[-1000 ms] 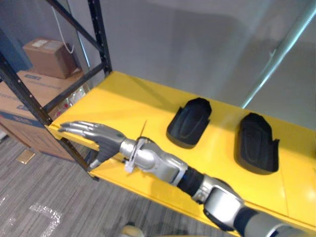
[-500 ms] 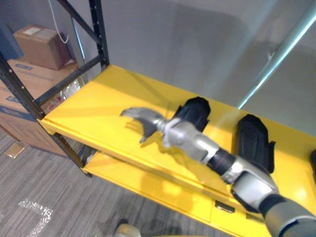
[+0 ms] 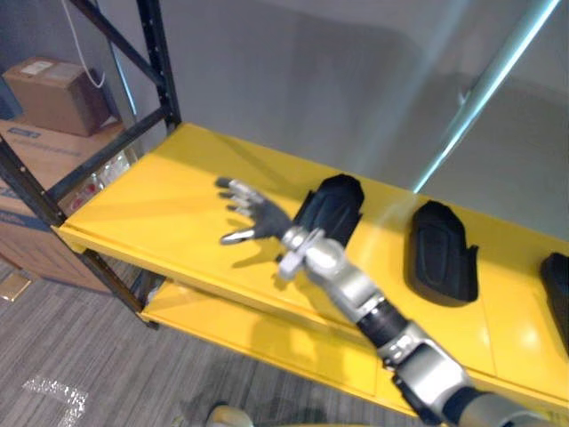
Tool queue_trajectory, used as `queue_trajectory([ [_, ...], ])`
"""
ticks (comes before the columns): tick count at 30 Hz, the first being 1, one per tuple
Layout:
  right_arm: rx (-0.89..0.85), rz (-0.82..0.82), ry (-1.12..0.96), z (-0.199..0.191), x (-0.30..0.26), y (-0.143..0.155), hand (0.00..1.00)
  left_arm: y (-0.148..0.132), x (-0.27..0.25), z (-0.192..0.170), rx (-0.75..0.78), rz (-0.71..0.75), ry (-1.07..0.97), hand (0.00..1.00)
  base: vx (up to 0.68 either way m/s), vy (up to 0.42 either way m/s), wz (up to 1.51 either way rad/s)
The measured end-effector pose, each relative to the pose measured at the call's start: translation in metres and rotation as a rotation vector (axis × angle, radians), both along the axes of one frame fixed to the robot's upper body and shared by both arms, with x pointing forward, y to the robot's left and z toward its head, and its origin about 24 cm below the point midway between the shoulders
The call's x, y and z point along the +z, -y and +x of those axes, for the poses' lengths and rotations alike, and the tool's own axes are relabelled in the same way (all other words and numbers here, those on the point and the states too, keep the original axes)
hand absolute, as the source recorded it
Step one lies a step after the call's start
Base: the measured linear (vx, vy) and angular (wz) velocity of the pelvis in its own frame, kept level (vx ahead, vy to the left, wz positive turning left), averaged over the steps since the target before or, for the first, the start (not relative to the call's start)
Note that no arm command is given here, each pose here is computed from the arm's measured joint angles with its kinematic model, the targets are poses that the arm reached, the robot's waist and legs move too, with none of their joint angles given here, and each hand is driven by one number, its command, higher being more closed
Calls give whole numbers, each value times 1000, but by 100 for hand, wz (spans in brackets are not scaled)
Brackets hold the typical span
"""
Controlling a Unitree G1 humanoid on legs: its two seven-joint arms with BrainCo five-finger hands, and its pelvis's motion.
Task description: Walk over and take plastic housings, then place them on the shelf
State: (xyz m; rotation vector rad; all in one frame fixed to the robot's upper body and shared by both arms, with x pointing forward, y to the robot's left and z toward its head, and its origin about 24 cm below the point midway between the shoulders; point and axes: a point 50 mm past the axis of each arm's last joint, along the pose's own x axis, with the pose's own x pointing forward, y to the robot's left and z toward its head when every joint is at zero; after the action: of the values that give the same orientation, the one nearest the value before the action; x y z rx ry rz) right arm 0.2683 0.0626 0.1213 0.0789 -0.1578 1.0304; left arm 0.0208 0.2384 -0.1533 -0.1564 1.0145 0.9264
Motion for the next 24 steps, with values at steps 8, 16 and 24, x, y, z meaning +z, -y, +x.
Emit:
queue_trajectory([
  [8, -134, 52, -125, -14, -22, -21, 0, 10, -2, -5, -31, -19, -22, 0, 1, 12, 0],
  [16, -526, 118, -22, 0, -18, -2, 0, 23, -4, -1, -53, -50, -16, 0, 0, 8, 1],
  [24, -731, 157, -7, 18, -11, 19, 0, 31, -5, 0, -62, -91, 1, 0, 2, 6, 1],
])
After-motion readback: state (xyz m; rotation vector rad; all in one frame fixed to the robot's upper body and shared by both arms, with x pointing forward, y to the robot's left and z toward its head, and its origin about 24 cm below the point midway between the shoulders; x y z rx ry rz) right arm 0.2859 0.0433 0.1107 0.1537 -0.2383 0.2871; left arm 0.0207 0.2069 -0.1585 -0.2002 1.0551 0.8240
